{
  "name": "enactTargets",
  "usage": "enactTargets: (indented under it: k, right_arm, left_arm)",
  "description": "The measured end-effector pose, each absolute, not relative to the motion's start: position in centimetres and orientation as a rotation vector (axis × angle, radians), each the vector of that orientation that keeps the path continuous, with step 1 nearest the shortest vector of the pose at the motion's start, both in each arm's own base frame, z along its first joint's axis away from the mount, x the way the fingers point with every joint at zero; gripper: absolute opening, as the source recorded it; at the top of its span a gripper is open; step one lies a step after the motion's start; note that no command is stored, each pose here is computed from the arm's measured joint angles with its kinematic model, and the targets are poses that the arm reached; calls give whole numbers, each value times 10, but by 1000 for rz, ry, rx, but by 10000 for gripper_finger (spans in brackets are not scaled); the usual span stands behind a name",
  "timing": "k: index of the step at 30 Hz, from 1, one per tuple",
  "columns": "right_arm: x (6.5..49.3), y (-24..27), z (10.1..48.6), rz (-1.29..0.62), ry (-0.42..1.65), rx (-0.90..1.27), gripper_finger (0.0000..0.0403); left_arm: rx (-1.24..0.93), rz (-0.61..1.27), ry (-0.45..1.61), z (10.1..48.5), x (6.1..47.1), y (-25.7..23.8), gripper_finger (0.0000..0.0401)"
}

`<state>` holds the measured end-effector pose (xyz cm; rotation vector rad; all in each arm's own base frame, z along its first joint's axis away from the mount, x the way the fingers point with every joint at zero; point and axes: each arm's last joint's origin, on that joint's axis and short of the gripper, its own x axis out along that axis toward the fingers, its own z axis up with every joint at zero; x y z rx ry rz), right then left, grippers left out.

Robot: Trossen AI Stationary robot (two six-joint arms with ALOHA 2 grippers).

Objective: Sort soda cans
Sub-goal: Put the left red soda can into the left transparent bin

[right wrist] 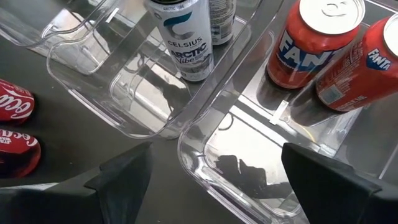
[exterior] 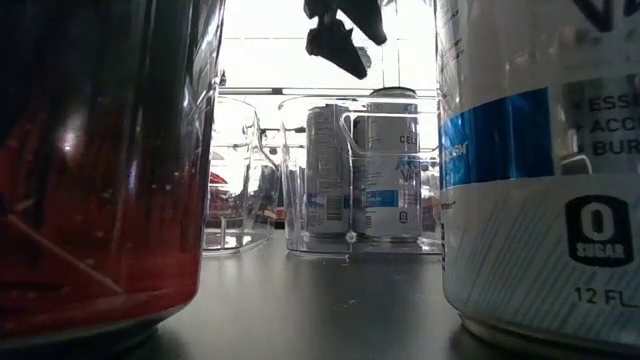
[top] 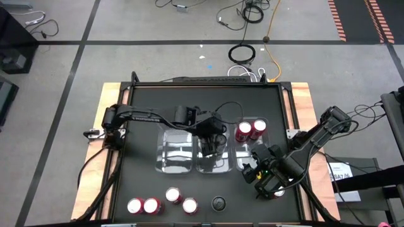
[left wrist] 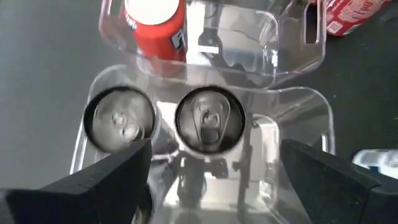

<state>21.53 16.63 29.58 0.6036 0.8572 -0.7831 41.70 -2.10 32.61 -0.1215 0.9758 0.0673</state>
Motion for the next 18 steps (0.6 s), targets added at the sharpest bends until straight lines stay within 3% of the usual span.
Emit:
enactTargets:
  k: [10, 18]
  right_arm:
    - [215, 166, 296, -762, 872, 559, 345]
    - [214, 165, 296, -770, 877, 543, 345]
  left_arm:
    - [-298, 155, 1211, 351, 385, -30, 366]
    - [-257, 328, 1348, 356, 356, -57, 366]
